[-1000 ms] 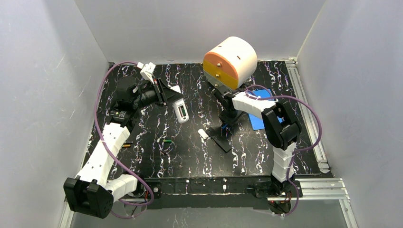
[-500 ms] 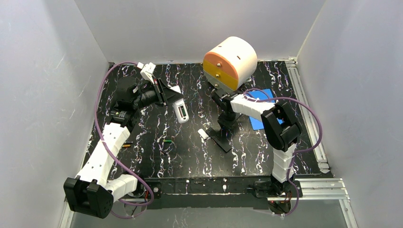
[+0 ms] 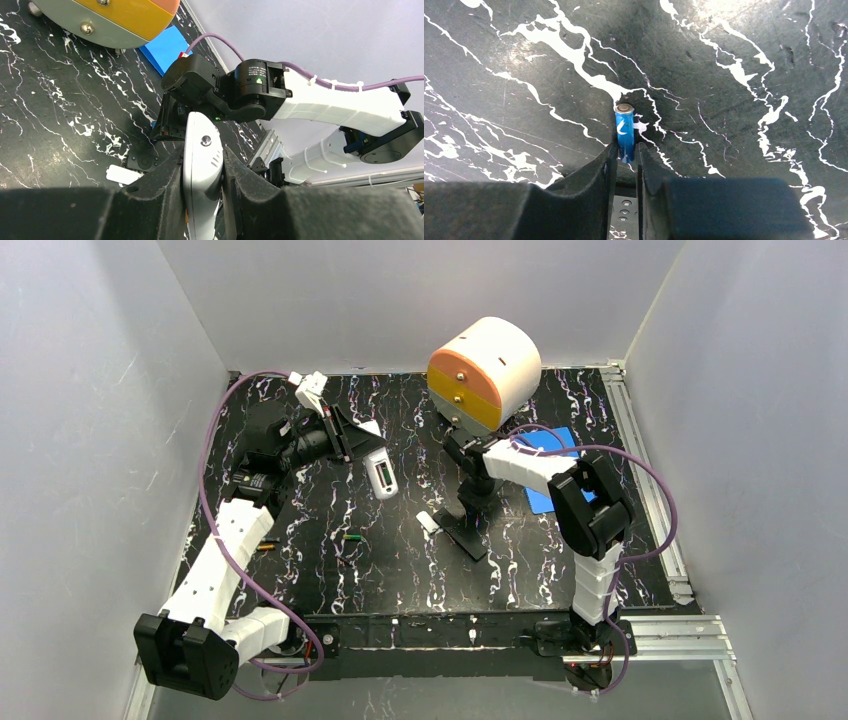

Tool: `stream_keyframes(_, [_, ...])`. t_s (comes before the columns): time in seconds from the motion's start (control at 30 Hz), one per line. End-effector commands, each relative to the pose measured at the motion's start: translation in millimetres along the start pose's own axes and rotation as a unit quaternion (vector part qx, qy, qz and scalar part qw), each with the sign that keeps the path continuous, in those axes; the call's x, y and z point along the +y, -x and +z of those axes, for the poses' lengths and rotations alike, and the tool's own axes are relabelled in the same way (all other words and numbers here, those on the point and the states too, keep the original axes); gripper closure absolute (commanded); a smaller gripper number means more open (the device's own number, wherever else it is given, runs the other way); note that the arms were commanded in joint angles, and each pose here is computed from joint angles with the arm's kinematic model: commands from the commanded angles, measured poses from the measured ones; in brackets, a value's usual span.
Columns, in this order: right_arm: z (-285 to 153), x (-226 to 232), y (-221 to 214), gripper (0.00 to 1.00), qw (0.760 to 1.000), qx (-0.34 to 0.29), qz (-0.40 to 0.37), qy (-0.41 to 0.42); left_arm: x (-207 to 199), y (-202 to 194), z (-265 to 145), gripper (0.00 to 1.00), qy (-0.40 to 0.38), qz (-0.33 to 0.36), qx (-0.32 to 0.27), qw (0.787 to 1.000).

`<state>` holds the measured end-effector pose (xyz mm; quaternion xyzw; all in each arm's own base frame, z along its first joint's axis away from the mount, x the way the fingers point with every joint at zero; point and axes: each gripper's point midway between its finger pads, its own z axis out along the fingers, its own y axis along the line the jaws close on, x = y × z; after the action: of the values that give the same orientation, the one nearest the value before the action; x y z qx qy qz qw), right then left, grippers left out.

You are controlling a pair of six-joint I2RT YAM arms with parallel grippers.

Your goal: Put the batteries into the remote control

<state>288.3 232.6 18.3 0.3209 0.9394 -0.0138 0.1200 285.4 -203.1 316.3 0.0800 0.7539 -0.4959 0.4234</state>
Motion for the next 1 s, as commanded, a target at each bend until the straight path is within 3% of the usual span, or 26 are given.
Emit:
stream_keyframes(0.0, [30.3, -26.3, -0.3, 0.8, 0.998, -0.02, -0.032, -0.05, -5.6, 1.9, -1.6, 1.0, -0.014, 0.007, -0.003, 1.0])
stream_keyframes(0.13, [25.5, -22.6, 6.1, 0.92, 0.998, -0.036, -0.047, -0.031, -3.4, 1.0, -0.1, 1.0, -0.013, 0.003, -0.001, 1.0])
stream_keyframes(0.37, [-0.6, -17.7, 20.8, 0.97, 0.993, -0.064, -0.098, 0.009, 4.8, -4.9, 6.4, 1.0, -0.01, -0.022, 0.013, 1.0])
stream_keyframes(0.5, [-29.5, 0.0, 22.0, 0.97, 0.981, -0.065, -0.16, 0.09, 9.4, -9.3, 12.3, 1.0, -0.013, -0.042, 0.027, 0.999])
stream_keyframes(0.73, [-95.5, 26.2, 13.2, 0.95, 0.921, -0.045, -0.32, 0.215, 19.2, -24.4, 24.9, 1.0, -0.027, -0.074, 0.068, 0.995])
stream_keyframes(0.97, [-193.7, 58.9, -2.8, 0.94, 0.824, -0.044, -0.405, 0.394, 26.1, -33.2, 44.1, 1.0, -0.028, -0.086, 0.088, 0.992])
